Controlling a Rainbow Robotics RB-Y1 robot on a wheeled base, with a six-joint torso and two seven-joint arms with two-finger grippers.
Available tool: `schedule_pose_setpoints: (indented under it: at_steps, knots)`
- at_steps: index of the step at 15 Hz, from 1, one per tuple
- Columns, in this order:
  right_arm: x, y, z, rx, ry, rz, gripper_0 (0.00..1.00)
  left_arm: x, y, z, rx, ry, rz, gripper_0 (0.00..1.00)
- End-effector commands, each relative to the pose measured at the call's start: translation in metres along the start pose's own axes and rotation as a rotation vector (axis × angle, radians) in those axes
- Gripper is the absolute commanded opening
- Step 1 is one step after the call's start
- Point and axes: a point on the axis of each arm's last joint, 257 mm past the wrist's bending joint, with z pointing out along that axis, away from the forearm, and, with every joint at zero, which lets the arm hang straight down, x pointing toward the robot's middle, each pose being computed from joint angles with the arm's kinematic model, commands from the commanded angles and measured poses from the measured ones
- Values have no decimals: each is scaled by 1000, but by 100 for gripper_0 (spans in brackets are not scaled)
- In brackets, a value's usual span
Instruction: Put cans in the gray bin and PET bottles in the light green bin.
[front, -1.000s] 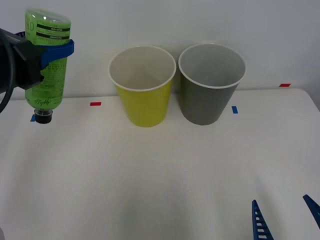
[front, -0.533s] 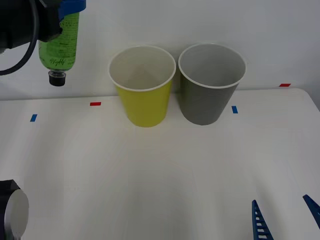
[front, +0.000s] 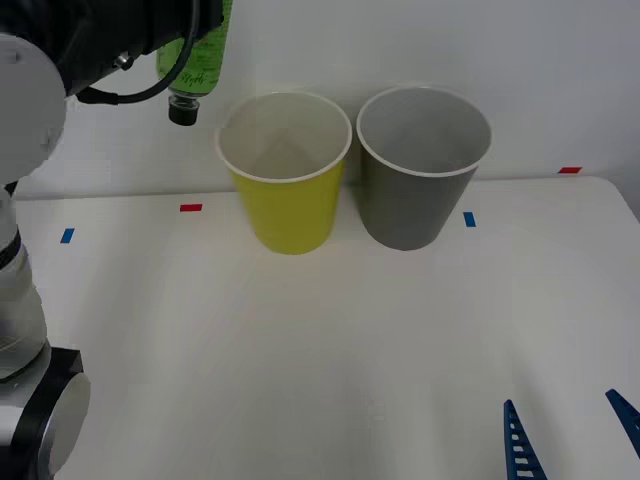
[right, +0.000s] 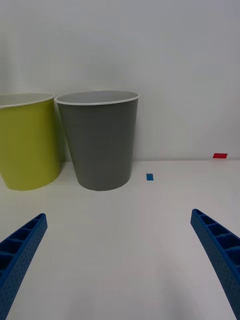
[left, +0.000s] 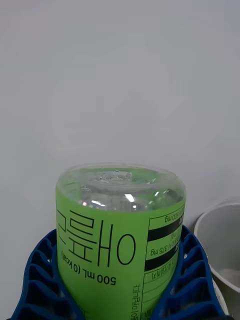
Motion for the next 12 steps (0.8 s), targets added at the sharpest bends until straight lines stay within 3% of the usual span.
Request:
schedule_pose_setpoints:
  at_steps: [1, 5, 12]
  knots:
    - [0, 0, 0, 0, 0, 0, 100, 3, -10, 20, 26, -4, -55, 0]
    - [0, 0, 0, 0, 0, 0, 100, 10, -21, 51, 59, -32, -92, 0]
    - [0, 0, 0, 0, 0, 0, 100, 8, -40, 84, 105, -138, -86, 0]
